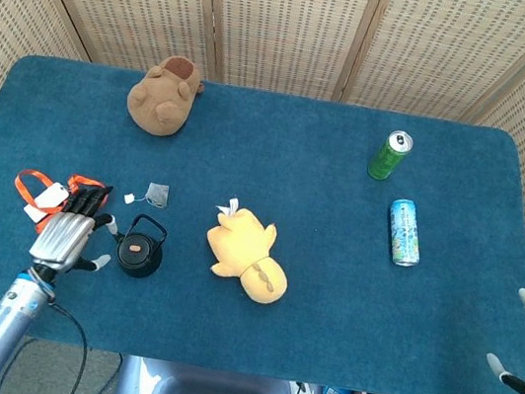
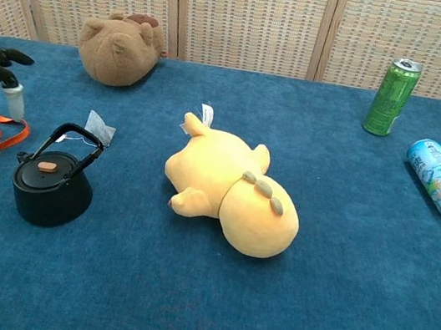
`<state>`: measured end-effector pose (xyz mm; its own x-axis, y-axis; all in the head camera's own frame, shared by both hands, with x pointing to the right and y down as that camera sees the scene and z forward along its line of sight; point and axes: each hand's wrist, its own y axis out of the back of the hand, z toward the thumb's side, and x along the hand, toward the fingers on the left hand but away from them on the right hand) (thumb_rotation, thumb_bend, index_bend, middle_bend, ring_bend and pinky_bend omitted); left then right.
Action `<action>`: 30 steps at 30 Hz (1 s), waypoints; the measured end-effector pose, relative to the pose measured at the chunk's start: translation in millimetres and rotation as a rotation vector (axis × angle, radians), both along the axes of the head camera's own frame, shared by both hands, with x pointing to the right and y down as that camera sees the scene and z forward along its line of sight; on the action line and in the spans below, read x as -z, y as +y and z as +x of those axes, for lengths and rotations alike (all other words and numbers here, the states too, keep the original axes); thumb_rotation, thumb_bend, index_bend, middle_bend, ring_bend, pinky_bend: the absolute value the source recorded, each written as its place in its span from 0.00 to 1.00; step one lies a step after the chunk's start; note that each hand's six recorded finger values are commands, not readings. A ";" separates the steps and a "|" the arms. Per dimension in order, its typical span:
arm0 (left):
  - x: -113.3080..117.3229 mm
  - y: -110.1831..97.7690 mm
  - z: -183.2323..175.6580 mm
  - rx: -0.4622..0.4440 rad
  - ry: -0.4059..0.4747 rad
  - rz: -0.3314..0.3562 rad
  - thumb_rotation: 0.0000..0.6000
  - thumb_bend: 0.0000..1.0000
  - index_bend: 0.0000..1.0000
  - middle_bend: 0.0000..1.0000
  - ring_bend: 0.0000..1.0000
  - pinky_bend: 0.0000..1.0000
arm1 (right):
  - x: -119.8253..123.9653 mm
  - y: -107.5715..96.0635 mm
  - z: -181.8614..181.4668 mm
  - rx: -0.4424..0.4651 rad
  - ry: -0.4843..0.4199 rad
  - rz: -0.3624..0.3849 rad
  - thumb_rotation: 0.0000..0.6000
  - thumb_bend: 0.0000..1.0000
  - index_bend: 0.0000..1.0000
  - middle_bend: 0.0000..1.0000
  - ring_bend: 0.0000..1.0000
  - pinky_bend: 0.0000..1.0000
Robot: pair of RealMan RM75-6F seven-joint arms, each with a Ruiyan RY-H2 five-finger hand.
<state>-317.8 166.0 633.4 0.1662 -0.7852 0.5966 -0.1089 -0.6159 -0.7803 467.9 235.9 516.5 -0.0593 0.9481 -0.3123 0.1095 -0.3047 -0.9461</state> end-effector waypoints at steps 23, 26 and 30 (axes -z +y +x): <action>-35.5 2.1 15.3 -0.008 -0.037 -0.058 1.00 0.38 0.48 0.00 0.00 0.00 | -0.1 0.5 1.4 -0.004 -0.004 -0.009 1.00 0.00 0.00 0.00 0.00 0.00; -38.3 3.0 17.3 -0.010 -0.038 -0.062 1.00 0.38 0.48 0.00 0.00 0.00 | -0.4 0.3 1.9 -0.006 -0.004 -0.010 1.00 0.00 0.00 0.00 0.00 0.00; -41.6 3.6 20.4 -0.007 -0.039 -0.067 1.00 0.38 0.48 0.00 0.00 0.00 | 0.0 -0.2 2.7 -0.009 -0.006 -0.008 1.00 0.00 0.00 0.00 0.00 0.00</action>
<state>-297.4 169.6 675.0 0.1474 -0.7419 0.6541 -0.0746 -0.6678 -0.7406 470.6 235.7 516.5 -0.0657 0.9449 -0.3206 0.1175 -0.3117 -0.9429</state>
